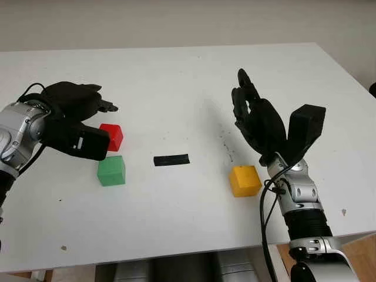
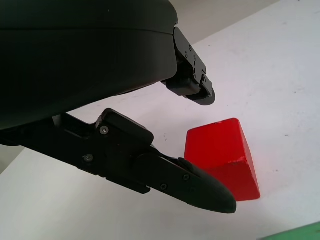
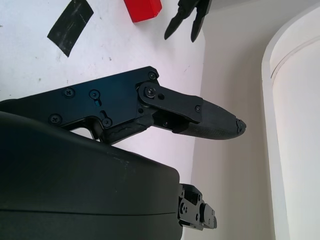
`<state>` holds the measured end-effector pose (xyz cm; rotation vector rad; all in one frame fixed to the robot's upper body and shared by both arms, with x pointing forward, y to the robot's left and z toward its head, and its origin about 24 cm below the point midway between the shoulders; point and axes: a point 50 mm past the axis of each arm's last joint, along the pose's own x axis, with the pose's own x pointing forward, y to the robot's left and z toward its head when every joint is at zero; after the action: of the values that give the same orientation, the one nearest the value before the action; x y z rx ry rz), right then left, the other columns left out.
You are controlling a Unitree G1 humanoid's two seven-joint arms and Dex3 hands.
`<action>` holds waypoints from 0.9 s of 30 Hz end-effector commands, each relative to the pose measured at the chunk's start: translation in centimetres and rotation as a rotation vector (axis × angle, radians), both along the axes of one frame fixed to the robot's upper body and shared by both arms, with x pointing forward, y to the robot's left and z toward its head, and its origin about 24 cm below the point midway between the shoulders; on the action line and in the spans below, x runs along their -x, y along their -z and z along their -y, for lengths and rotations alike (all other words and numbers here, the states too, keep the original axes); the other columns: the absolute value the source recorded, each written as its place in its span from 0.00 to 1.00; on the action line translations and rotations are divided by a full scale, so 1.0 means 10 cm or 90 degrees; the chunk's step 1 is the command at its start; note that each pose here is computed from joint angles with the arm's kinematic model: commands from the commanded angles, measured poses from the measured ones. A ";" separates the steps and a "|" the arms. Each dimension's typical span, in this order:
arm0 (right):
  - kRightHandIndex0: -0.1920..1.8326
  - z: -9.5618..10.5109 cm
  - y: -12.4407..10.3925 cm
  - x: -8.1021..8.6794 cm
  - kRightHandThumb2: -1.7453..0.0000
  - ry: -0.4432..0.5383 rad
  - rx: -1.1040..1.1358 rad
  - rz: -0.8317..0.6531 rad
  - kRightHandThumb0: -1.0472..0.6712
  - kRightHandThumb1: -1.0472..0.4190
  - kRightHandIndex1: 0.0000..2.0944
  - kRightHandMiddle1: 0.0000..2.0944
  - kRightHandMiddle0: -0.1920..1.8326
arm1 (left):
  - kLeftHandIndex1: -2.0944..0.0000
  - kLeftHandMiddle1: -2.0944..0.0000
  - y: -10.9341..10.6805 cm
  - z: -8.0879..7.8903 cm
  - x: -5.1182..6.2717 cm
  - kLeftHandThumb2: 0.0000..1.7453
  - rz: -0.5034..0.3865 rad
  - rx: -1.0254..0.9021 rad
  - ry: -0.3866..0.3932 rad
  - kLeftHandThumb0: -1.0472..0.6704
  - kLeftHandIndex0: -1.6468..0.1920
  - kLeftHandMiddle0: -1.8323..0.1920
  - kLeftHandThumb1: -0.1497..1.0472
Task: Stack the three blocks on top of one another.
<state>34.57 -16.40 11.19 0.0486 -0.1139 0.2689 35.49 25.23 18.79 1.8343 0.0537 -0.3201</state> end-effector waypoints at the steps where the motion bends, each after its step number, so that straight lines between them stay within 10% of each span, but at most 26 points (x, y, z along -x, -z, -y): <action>1: 0.00 0.01 -0.08 -0.01 0.60 -0.003 0.007 0.018 0.19 0.00 0.00 0.00 0.00 | 0.94 0.97 0.07 0.01 0.01 0.04 -0.001 -0.007 0.007 0.13 0.65 0.86 0.93; 6: 0.00 0.01 -0.08 -0.01 0.61 -0.003 0.002 0.019 0.19 0.00 0.00 0.00 0.00 | 0.91 0.96 0.16 0.01 0.01 0.03 0.009 0.011 0.017 0.14 0.58 0.83 0.92; 8: 0.00 0.01 -0.08 -0.01 0.60 -0.003 0.002 0.019 0.20 0.00 0.00 0.00 0.00 | 0.61 0.97 0.18 0.01 0.01 0.03 0.009 0.016 0.020 0.14 0.68 0.82 0.92; 11: 0.00 0.02 -0.08 -0.01 0.61 0.000 0.004 0.020 0.19 0.00 0.00 0.00 0.00 | 0.44 0.97 0.20 0.00 0.01 0.03 0.005 0.017 0.019 0.13 0.76 0.81 0.92; 27: 0.00 0.02 -0.09 -0.01 0.60 0.002 0.009 0.020 0.20 0.00 0.00 0.00 0.00 | 0.42 0.97 0.31 0.00 0.03 0.03 0.115 0.050 0.072 0.41 0.68 0.68 0.97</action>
<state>34.56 -16.45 11.24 0.0462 -0.1150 0.2688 35.16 25.17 15.58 1.7811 -0.1732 -0.2384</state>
